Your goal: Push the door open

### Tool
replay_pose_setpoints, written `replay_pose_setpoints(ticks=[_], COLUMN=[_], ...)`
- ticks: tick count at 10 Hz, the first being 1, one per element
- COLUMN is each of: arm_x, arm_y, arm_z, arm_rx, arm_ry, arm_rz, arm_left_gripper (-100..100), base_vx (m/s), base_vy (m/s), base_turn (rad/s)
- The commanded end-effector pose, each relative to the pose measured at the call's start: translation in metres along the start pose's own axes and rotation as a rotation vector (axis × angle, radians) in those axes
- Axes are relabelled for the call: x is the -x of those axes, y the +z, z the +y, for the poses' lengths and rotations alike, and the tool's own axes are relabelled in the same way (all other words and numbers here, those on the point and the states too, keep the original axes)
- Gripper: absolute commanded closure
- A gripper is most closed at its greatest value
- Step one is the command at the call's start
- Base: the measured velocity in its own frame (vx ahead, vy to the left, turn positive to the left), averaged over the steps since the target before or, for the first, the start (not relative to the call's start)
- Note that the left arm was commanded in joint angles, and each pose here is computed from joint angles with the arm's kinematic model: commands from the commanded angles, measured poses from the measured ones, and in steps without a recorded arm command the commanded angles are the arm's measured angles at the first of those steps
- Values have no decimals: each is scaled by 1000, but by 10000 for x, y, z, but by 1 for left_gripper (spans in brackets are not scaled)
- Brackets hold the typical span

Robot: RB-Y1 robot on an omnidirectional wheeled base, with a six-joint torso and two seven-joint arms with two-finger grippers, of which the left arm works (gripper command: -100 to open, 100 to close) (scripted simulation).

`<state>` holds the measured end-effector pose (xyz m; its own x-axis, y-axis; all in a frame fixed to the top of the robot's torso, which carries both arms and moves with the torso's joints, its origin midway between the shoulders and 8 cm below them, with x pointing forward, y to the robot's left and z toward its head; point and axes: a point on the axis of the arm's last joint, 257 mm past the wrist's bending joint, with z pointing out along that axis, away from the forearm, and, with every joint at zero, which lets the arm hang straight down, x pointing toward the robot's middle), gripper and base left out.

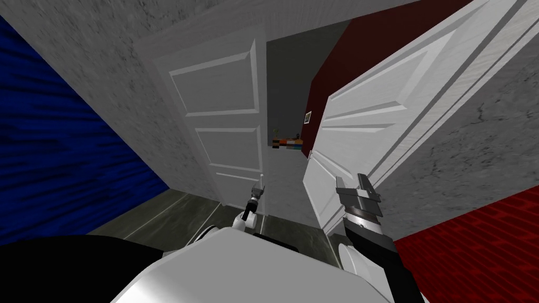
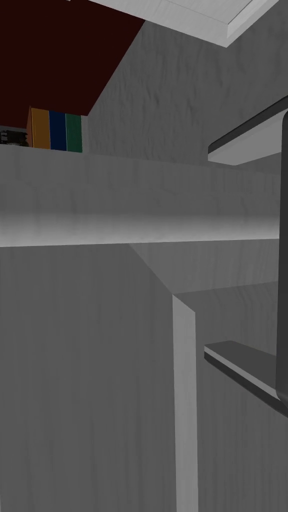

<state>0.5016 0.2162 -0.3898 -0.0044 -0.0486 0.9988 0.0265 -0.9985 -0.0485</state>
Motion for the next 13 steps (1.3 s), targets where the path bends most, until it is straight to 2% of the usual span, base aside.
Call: replay_pose_setpoints(ticks=[1, 2, 3, 4, 9, 11, 12, 13], arm_x=[4, 6, 7, 7, 7, 1, 1, 3], arm_y=[-7, -15, -18, -18, -18, 7, 7, 11], arm_z=[73, 147, 96, 96, 96, -72, -72, -214], arm_rx=[0, 1, 0, 0, 0, -24, -24, -47], arm_ry=[-16, -31, -22, -22, -22, -11, -11, -3], arm_rz=[-3, -5, -3, -3, -3, -2, -2, -1], arm_left_gripper=[-100, -100, -100, 100, 100, 100, 100, 100], base_vx=[224, 186, 74, -7, -7, 155, 141, 151], base_vy=[-2, -9, -8, 1, -2, -37, -30, -64], base_turn=[-27, -28, -3, 5, -8, 15, 27, 11])
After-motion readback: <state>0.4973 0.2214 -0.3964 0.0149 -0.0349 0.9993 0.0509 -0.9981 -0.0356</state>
